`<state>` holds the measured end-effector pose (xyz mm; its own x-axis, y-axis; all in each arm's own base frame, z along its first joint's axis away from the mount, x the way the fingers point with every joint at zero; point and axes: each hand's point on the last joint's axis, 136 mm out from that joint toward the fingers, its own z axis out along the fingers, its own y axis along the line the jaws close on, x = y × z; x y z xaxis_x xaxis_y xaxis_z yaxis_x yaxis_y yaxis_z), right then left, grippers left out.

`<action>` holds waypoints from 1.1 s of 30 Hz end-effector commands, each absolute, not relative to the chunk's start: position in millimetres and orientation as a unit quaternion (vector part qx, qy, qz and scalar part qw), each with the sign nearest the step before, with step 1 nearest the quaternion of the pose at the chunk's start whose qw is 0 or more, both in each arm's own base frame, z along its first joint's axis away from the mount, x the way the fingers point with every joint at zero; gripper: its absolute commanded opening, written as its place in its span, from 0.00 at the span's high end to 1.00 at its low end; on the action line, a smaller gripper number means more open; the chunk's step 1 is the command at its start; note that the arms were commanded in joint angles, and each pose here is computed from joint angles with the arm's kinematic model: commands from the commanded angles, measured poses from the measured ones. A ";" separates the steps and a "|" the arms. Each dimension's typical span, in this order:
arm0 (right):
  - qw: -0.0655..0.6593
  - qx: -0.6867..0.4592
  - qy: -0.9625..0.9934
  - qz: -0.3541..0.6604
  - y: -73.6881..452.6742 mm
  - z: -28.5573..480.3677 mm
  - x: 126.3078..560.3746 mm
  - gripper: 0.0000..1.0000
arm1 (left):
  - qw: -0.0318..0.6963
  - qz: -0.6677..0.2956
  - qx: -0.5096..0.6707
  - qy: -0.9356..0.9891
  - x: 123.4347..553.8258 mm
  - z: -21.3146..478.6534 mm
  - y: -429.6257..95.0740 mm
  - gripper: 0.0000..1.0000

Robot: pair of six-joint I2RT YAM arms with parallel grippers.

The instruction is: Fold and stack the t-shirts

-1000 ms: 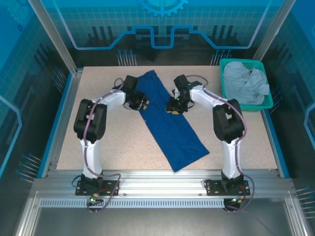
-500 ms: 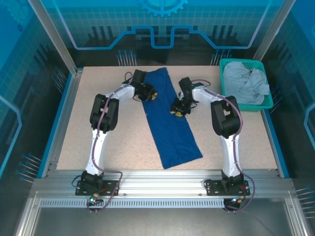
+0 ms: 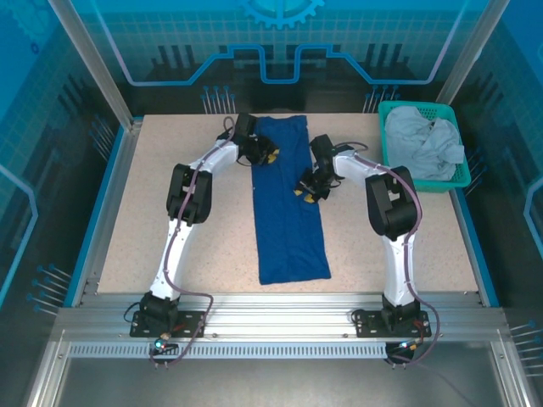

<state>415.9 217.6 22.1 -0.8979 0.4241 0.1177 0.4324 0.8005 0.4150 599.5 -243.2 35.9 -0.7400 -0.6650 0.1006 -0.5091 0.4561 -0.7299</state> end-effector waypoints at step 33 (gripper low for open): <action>0.028 -0.167 -0.977 -0.133 136.6 53.0 133.3 0.46 | -0.148 -0.269 -0.325 0.894 128.0 15.9 -229.6 0.57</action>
